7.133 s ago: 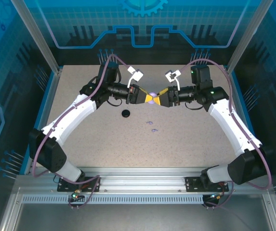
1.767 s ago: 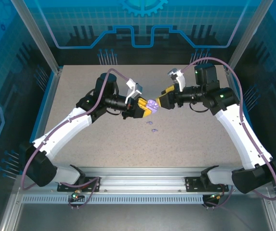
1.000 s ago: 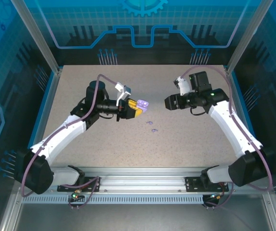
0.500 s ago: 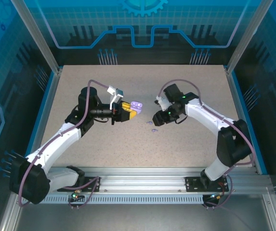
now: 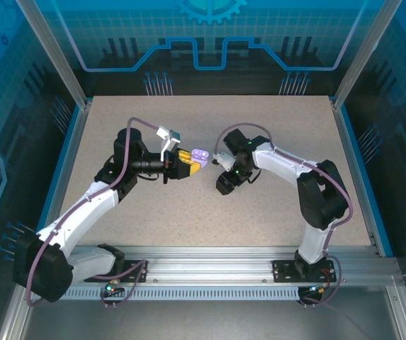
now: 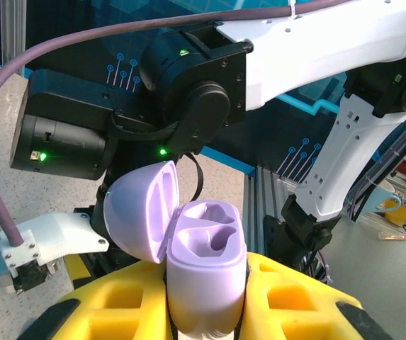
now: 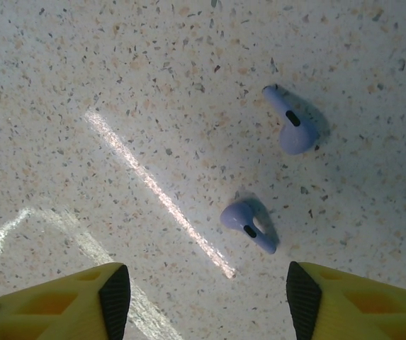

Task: Insert wireless bluetooth earbuds into charging case

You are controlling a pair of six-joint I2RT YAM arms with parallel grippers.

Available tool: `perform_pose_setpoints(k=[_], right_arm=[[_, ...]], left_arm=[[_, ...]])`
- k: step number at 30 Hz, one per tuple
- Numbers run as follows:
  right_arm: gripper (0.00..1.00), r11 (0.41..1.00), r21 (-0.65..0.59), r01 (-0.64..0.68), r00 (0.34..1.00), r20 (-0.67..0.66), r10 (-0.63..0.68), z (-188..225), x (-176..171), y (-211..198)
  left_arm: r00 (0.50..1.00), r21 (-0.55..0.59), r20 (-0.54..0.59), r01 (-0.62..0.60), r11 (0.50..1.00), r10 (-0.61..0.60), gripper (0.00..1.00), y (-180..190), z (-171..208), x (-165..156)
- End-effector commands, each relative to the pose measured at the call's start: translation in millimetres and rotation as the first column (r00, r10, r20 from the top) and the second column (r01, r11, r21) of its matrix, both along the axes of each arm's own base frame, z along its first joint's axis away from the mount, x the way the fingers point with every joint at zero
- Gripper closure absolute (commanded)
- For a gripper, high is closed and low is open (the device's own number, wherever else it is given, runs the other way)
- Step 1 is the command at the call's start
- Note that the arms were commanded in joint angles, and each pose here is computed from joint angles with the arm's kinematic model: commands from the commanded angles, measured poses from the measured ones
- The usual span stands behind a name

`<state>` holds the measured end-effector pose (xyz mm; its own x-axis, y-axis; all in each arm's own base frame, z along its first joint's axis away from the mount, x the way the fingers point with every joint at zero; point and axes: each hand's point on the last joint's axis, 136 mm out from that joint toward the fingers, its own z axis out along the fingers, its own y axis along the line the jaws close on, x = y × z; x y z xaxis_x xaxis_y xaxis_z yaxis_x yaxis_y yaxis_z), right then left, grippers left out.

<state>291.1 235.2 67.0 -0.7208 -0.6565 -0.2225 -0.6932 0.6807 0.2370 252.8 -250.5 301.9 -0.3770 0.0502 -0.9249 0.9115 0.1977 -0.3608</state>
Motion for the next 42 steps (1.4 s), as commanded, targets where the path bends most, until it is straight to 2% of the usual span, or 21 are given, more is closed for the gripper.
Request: perform_pose_setpoints(k=[1, 10, 21, 25, 32, 42], right_arm=[[0.37, 0.996, -0.043, -0.083, 0.997, -0.012, 0.082, -7, -4, 1], [0.39, 0.989, -0.059, -0.134, 0.989, -0.067, 0.13, -26, -8, 3], [0.53, 0.989, -0.117, -0.092, 0.994, -0.066, 0.085, -46, 0, -1], [0.6, 0.988, -0.143, -0.06, 0.997, -0.052, 0.053, -50, 5, -6], [0.68, 0.987, -0.153, 0.055, 0.997, -0.038, -0.061, -51, 17, -15], [0.71, 0.983, -0.15, 0.109, 0.993, -0.036, -0.115, -49, 17, -17]], left_arm=[[1.0, -0.008, 0.019, -0.012, 1.0, 0.012, 0.9, 5, 3, -2], [1.0, -0.007, 0.019, -0.02, 1.0, 0.02, 0.9, 7, 4, 0], [1.0, -0.005, 0.015, -0.027, 1.0, 0.027, 0.9, 9, 5, 2], [1.0, -0.004, 0.011, -0.029, 1.0, 0.029, 0.9, 9, 4, 3], [0.999, -0.005, 0.013, -0.03, 1.0, 0.03, 0.9, 10, 6, 4], [1.0, -0.005, 0.009, -0.028, 1.0, 0.028, 0.9, 9, 8, 7]])
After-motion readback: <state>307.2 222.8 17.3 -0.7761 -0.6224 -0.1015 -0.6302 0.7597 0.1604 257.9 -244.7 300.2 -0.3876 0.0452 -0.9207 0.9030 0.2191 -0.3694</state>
